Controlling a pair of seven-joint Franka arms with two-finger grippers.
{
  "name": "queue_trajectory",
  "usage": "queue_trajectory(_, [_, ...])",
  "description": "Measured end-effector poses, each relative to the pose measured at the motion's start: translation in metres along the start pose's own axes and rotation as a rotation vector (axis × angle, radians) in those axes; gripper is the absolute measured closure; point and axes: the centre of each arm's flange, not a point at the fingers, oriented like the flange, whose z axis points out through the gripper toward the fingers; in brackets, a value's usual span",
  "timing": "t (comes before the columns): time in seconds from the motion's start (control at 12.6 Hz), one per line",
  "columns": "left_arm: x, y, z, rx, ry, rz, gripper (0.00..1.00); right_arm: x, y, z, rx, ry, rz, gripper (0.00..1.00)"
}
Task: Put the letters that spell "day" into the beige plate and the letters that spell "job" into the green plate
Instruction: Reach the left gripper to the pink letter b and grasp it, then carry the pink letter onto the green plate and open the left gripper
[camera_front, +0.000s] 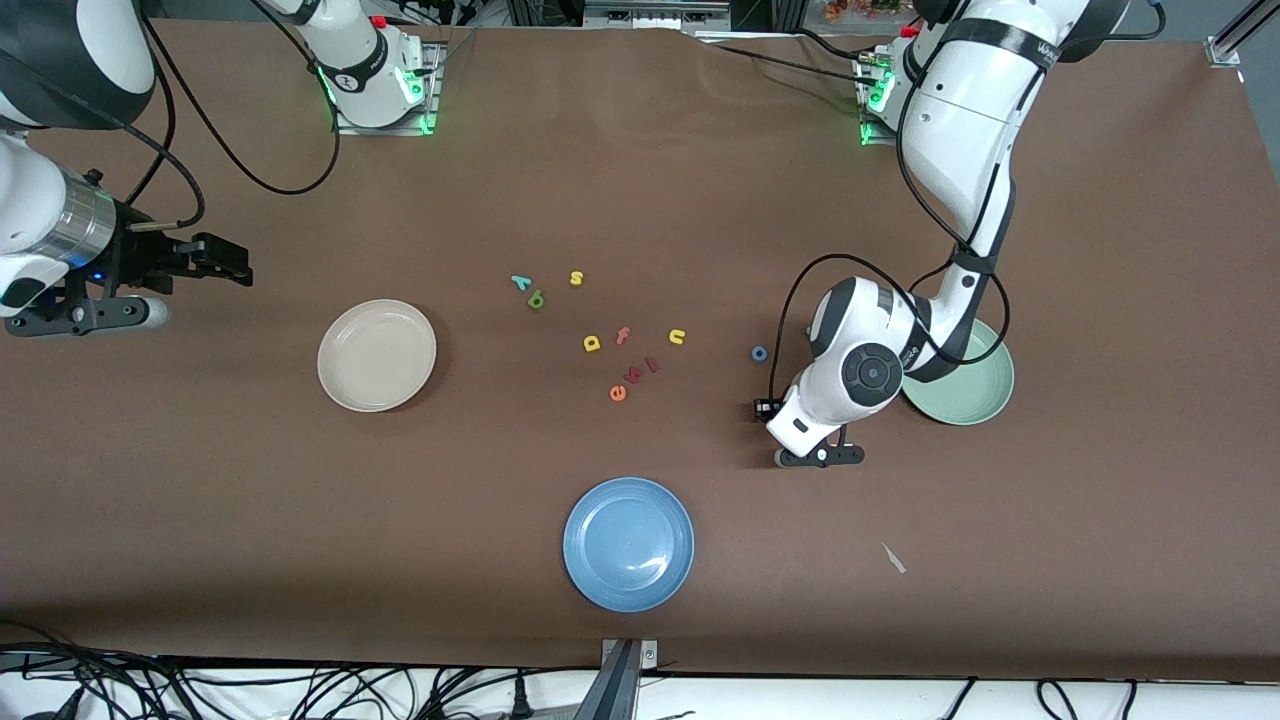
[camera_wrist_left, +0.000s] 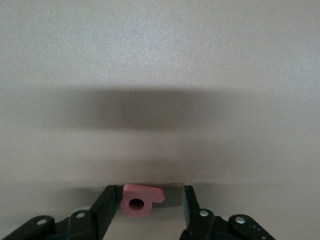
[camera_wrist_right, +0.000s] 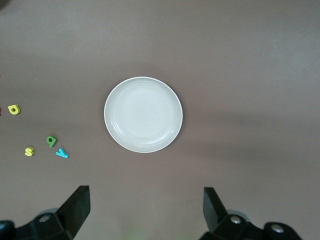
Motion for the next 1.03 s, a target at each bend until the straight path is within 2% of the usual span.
queue_trajectory(0.16, [0.000,-0.001,0.000,0.001,0.000,-0.001,0.42,0.000,0.000,0.000,0.000,0.000,0.000,0.00])
queue_trajectory(0.24, [0.001,-0.002,0.000,0.002,0.001,-0.003,0.50,0.000,0.000,0.000,0.000,0.000,0.000,0.00])
queue_trajectory(0.32, [0.001,-0.002,0.000,0.003,0.000,-0.003,0.51,0.000,0.000,0.000,0.000,0.000,0.000,0.00])
queue_trajectory(0.4, [0.001,-0.003,0.000,0.004,0.001,-0.004,0.57,0.000,0.000,0.000,0.000,0.000,0.000,0.00])
queue_trajectory(0.56, [0.002,-0.003,-0.002,0.003,0.002,-0.004,0.62,0.000,0.000,0.000,0.000,-0.001,0.000,0.00])
queue_trajectory(0.87, [0.005,-0.004,-0.012,0.024,0.020,0.018,0.63,0.001,-0.005,0.002,0.000,-0.006,-0.009,0.00])
queue_trajectory(1.03, [0.010,-0.013,-0.051,0.056,-0.001,0.054,0.63,0.001,-0.004,0.003,0.000,-0.008,-0.007,0.00])
